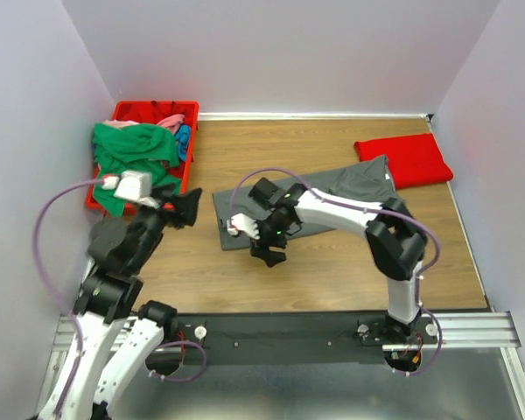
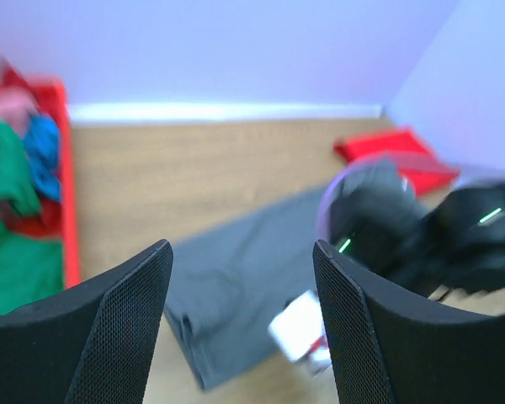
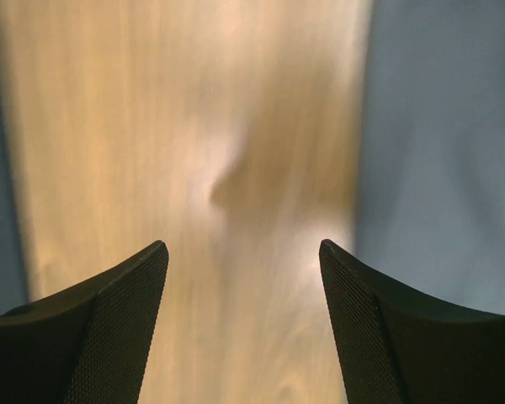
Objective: Fold and stack the t-shirts
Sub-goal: Fold the tshirt
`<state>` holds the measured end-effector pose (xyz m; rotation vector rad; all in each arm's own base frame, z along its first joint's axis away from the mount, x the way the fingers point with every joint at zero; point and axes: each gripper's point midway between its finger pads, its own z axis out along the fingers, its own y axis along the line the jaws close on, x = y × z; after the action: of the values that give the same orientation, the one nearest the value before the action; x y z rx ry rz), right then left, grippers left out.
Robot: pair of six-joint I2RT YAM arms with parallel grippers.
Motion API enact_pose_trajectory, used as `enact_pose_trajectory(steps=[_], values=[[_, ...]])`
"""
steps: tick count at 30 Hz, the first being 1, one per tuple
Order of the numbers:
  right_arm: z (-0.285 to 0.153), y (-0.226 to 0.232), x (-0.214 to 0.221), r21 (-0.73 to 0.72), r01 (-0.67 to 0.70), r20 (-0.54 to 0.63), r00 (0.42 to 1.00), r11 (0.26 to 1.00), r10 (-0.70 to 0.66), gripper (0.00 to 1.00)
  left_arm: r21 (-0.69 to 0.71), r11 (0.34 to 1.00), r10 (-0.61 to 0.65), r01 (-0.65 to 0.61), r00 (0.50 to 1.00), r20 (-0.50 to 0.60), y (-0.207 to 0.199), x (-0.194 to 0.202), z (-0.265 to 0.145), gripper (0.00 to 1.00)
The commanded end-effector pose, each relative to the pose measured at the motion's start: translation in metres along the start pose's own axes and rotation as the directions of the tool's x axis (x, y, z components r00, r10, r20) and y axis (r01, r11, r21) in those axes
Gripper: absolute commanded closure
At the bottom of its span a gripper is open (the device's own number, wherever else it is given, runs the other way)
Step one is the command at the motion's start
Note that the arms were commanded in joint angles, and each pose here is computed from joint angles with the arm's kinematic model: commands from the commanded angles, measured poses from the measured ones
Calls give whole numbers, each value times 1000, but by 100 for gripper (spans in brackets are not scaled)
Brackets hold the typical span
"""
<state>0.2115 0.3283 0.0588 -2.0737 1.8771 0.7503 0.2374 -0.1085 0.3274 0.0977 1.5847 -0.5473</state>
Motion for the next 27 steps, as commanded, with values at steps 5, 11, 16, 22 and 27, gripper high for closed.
enact_pose_trajectory(steps=[5, 11, 16, 22, 27], values=[[42, -60, -33, 231, 82, -137, 989, 970, -51, 23, -139, 989, 83, -45, 956, 280, 10, -81, -71, 21], [61, -73, -44, 272, 74, -154, 988, 959, -32, 33, -132, 991, 69, -28, 946, 316, 8, -84, -87, 21], [73, -71, -36, 259, 68, -179, 984, 964, -21, 45, -119, 992, 67, -30, 946, 318, 6, -84, -88, 21], [82, -62, -22, 224, 58, -201, 980, 973, -12, 78, -99, 995, 58, -28, 947, 315, 3, -82, -86, 21], [79, -47, -19, 180, 55, -179, 984, 982, -23, 99, -71, 997, 36, -14, 949, 314, -1, -77, -85, 21]])
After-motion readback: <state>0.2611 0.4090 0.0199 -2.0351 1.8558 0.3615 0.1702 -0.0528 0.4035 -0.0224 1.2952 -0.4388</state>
